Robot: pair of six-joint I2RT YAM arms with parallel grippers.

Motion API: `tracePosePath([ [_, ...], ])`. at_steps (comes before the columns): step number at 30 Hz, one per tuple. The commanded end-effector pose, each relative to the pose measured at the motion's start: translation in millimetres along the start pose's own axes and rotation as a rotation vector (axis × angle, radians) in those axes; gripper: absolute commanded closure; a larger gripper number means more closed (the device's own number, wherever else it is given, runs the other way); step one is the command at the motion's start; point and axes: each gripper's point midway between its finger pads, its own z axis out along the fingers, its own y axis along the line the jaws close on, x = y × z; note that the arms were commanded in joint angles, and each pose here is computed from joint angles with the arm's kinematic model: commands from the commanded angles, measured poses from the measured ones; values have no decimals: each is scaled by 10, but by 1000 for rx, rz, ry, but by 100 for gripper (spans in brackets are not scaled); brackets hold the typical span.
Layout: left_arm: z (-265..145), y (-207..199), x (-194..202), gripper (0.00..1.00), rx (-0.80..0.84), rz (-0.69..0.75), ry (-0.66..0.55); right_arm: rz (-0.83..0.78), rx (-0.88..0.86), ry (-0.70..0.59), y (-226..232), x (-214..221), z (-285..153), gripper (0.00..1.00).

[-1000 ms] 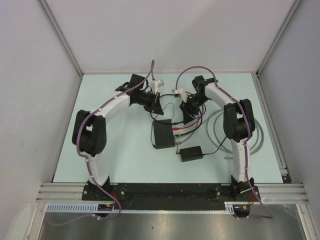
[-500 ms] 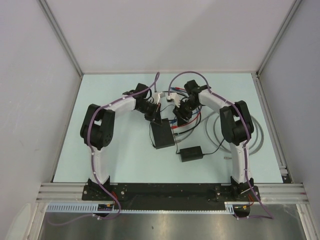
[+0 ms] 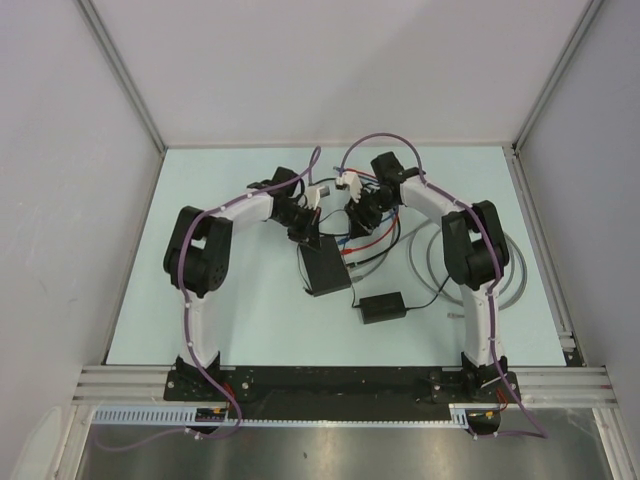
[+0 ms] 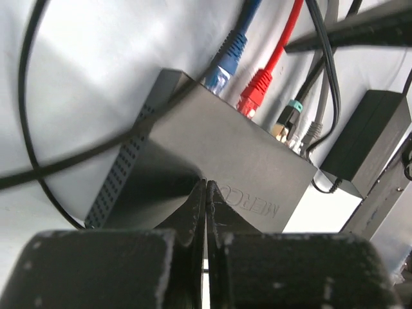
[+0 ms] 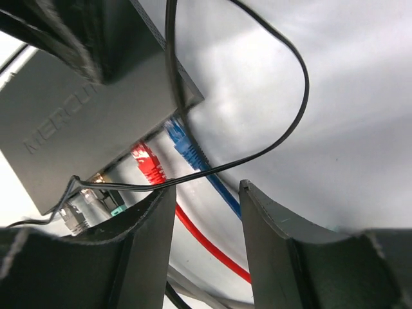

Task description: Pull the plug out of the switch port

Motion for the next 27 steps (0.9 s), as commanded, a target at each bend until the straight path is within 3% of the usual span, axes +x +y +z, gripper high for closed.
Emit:
tracePosePath([
  [1, 8, 180, -23, 100, -60, 23, 15, -39, -69, -55, 82, -208, 36, 51],
  [13, -92, 294, -54, 100, -78, 21, -7, -45, -134, -83, 184, -401, 62, 53],
  [22, -106, 329, -113, 100, -85, 20, -20, -296, -129, -57, 482, -302, -59, 63],
  [27, -99, 340, -118, 100, -89, 21, -21, -304, -122, -44, 522, -239, 55, 62],
])
